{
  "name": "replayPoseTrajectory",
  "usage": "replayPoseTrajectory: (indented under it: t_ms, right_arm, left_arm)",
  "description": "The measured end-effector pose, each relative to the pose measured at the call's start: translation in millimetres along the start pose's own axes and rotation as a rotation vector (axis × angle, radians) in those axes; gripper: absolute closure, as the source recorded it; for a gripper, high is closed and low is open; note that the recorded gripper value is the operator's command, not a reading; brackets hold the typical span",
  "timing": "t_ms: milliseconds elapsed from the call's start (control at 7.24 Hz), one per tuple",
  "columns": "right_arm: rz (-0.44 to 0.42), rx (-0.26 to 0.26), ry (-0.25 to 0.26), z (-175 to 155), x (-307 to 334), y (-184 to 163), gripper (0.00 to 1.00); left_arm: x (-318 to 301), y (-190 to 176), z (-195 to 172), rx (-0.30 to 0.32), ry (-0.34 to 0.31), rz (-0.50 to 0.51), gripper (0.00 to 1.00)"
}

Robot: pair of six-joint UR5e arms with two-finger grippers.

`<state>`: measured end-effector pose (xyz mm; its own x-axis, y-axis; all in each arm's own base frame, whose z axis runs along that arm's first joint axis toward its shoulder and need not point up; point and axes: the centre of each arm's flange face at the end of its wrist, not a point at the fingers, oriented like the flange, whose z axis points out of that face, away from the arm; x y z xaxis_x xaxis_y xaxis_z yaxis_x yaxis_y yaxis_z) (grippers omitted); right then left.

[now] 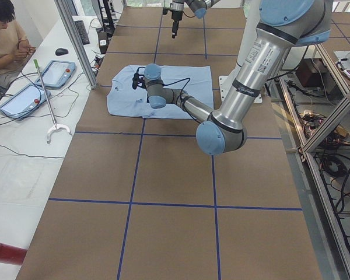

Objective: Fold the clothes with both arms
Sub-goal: 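Move the right gripper to the hem corner nearest it while the left gripper holds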

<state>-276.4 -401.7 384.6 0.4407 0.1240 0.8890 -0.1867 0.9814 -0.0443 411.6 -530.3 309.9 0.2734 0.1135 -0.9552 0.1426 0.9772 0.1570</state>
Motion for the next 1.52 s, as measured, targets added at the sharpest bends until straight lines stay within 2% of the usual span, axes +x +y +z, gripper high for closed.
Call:
replayPoseTrajectory:
  t_ms: [138,276,414,552,691,829,1105,1519]
  right_arm:
    - [0.031,0.010,0.005,12,-18,42,0.04]
    - [0.058,0.039,0.014,33,-37,87,0.04]
    - [0.075,0.068,0.019,54,-51,129,0.06]
    - [0.082,0.092,0.040,72,-62,164,0.08]
    - [0.094,0.116,0.083,87,-70,190,0.12]
    - [0.121,0.140,0.131,100,-79,208,0.18]
    - [0.215,0.153,0.180,115,-98,230,0.28]
    - [0.241,0.142,0.224,129,-104,258,0.30]
  left_arm:
    - [8,17,-11,-0.004,0.025,-0.043,0.23]
    - [18,26,-18,-0.004,0.047,-0.080,0.18]
    - [23,31,-21,-0.008,0.058,-0.102,0.01]
    - [23,37,-24,-0.017,0.063,-0.123,0.01]
    - [20,44,-26,-0.030,0.062,-0.133,0.01]
    - [17,50,-26,-0.039,0.061,-0.134,0.01]
    - [18,51,-27,-0.016,0.058,-0.134,0.01]
    - [19,50,-29,0.003,0.057,-0.137,0.01]
